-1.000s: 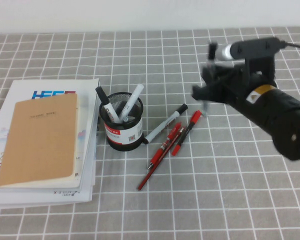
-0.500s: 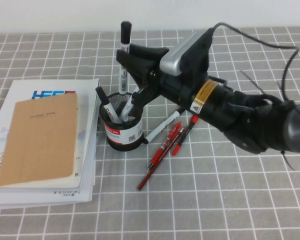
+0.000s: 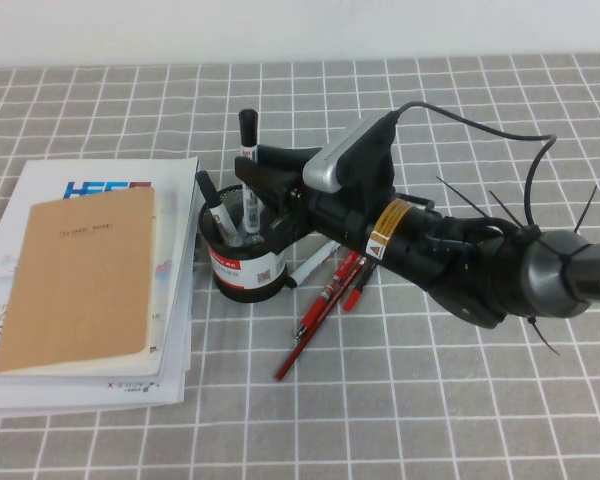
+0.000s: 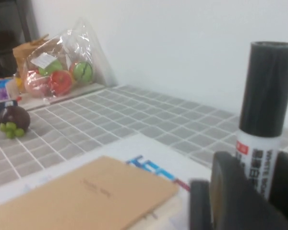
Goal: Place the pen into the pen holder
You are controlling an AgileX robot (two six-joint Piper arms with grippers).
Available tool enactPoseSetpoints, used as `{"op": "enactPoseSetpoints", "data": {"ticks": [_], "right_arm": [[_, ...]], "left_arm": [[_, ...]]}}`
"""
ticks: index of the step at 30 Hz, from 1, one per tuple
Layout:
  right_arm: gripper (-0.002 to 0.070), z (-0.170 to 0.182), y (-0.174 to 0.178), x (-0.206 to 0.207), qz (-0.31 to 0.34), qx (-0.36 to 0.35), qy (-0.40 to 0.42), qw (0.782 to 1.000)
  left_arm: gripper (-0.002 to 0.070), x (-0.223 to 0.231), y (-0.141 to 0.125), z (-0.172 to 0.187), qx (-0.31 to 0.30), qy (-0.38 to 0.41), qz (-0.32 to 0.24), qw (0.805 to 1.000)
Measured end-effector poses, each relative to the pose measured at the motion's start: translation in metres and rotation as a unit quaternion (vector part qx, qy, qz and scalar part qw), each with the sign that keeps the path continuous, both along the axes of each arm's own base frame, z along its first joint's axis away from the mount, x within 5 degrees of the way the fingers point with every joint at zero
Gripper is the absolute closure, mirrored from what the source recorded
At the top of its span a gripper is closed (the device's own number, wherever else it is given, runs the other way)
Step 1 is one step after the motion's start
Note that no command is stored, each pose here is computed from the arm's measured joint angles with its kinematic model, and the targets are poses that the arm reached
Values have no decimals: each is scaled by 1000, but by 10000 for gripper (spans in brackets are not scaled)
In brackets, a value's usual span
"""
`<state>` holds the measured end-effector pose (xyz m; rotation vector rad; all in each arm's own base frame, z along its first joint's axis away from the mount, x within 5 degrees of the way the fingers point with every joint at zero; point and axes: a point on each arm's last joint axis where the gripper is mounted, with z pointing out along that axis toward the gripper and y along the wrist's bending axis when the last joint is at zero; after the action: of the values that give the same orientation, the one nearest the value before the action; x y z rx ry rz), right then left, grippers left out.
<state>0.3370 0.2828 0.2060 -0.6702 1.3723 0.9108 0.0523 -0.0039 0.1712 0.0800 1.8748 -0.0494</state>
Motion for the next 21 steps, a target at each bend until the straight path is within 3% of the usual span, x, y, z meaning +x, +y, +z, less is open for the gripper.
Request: {"op": "enactPoseSetpoints", "data": {"ticks": [6,9,12,18,21], "right_arm": [[263,7,0,-3,14,32,-22,999],[234,8,0,-3,15,35,-24,999],[290,9,0,-3,16,38,-26,999],[612,36,-2,-12,33,48,-62,996],[668,58,-6,-21,42,52,-88,994]], "left_arm": [[680,0,0,0,0,0,0,1000],[680,0,0,0,0,0,0,1000],[680,0,0,0,0,0,0,1000],[680,0,0,0,0,0,0,1000],[680,0,0,0,0,0,0,1000]]}}
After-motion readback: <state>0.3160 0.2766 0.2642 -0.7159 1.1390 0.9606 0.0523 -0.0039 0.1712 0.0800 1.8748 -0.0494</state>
